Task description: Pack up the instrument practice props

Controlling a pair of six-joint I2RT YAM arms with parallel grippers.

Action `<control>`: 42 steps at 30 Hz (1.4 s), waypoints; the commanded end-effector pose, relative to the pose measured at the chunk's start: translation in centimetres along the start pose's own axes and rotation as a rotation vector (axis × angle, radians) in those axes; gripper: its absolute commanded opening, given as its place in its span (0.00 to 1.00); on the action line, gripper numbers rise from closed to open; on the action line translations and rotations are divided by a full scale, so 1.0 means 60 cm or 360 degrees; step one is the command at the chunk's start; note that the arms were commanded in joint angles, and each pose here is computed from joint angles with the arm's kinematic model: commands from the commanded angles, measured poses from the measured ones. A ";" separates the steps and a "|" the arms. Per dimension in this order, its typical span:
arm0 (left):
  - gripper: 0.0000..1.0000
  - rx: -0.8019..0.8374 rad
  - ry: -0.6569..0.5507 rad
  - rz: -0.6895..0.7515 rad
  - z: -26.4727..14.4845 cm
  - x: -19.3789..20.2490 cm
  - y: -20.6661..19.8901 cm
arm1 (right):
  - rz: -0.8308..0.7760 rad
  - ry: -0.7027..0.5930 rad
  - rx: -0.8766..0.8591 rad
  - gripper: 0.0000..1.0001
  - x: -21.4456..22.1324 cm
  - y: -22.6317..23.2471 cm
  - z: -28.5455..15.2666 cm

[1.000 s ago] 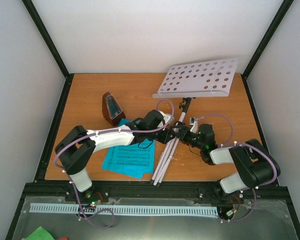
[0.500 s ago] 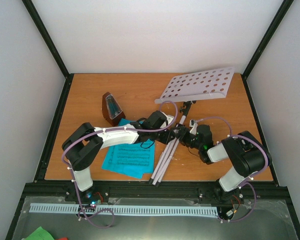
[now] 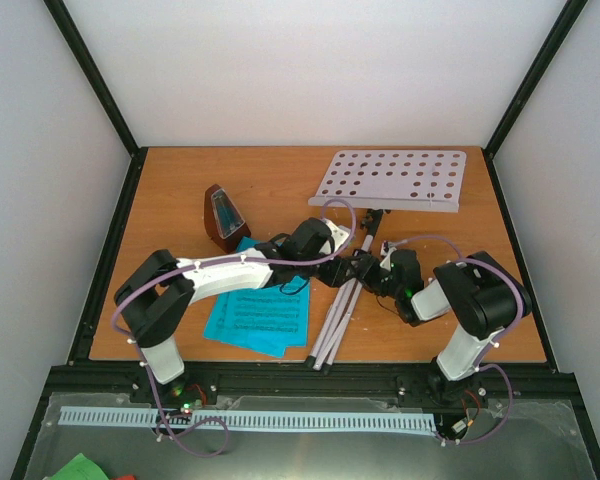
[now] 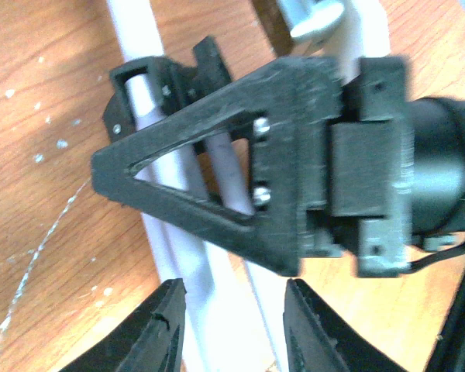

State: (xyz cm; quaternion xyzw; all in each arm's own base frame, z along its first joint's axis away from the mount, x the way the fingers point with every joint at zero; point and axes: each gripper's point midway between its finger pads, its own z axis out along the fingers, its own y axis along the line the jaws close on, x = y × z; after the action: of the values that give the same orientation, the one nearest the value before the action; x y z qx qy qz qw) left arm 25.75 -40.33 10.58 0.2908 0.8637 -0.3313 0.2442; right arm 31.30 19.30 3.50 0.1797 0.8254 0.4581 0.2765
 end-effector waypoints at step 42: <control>0.99 -0.0209 -0.0598 0.0010 -0.201 -0.090 0.048 | -0.0689 -0.0401 0.0719 0.99 -0.125 0.007 -0.109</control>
State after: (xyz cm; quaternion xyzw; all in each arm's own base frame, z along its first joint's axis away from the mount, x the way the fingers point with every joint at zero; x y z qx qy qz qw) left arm 27.31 -33.52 18.98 0.2270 0.8265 -0.3413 0.3859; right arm 33.23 13.27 7.72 0.1134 0.8787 0.2296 0.4029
